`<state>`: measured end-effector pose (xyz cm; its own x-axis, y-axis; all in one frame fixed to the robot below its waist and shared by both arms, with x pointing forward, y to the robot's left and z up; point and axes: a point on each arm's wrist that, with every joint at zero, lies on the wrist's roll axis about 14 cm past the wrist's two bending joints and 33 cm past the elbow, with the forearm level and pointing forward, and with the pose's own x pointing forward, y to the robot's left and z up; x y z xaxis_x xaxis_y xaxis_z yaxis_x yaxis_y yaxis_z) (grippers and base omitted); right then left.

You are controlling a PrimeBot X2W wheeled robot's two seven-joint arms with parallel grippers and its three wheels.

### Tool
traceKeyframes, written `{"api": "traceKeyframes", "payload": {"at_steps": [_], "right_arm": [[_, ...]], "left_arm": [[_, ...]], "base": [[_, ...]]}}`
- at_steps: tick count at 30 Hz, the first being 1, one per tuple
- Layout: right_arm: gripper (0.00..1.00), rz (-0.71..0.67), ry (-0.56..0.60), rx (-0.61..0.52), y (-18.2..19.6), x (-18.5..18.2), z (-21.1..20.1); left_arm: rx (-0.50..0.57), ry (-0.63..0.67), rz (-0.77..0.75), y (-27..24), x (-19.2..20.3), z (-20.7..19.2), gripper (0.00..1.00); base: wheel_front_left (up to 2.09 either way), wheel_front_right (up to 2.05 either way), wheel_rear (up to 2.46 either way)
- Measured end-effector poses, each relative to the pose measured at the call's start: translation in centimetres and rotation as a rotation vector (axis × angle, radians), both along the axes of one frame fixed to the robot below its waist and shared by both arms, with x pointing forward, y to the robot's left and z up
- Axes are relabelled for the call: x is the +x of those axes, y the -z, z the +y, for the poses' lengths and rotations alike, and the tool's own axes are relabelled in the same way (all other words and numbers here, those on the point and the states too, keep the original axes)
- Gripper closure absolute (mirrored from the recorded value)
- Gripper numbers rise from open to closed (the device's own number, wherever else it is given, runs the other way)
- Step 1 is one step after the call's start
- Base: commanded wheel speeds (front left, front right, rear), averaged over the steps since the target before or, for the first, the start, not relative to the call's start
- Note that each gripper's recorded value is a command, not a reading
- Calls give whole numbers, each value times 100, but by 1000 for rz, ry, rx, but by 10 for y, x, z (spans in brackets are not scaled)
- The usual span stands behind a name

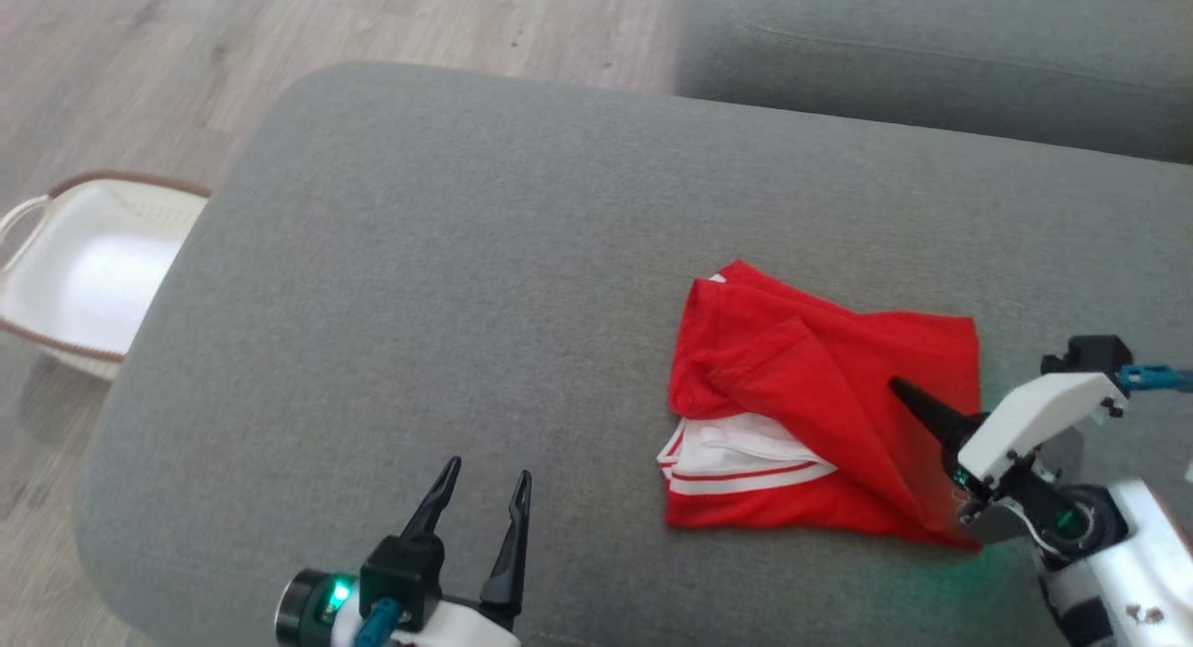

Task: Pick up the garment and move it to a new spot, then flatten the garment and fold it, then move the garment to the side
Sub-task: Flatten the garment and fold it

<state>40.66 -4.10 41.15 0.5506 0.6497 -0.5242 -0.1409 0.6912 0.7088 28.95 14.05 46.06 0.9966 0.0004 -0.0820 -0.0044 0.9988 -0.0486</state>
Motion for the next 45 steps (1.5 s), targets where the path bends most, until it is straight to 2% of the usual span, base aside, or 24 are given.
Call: {"api": "traceKeyframes", "payload": {"at_steps": [4,9,17,21,23,24,25,30,36,41,45], "right_arm": [[100,97,-75,-18,15,-9,9],[100,140,-124,-25,23,-21,17],[100,95,-298,85,-4,-67,67],[100,42,-310,143,-19,-92,76],[57,0,-262,161,-25,-96,70],[7,-27,-232,158,-26,-95,64],[0,-62,-199,141,-26,-93,56],[0,-332,15,-57,-28,-63,-13],[0,-560,233,-272,-26,-59,-90],[0,-729,250,-396,-43,-64,-111],[0,-886,317,-398,-84,-63,-110]], "left_arm": [[-1,-22,10,2,-2,5,0],[-3,-29,13,3,-3,6,0],[-3,1,-4,-1,1,-2,0],[3,26,-23,-5,2,-7,0],[4,36,-32,-7,1,-9,0],[4,39,-33,-7,0,-10,0],[4,41,-30,-5,-1,-10,0],[-18,45,-23,-3,-4,-12,0],[-25,36,-19,0,-8,-6,0],[-22,34,-44,-6,-13,-3,0],[-17,29,-85,-17,-17,0,0]], "base": [[0,0,0],[0,0,0],[0,0,0],[0,0,0],[0,0,0],[0,0,0],[0,0,0],[0,0,0],[0,0,0],[0,0,0],[0,0,0]]}}
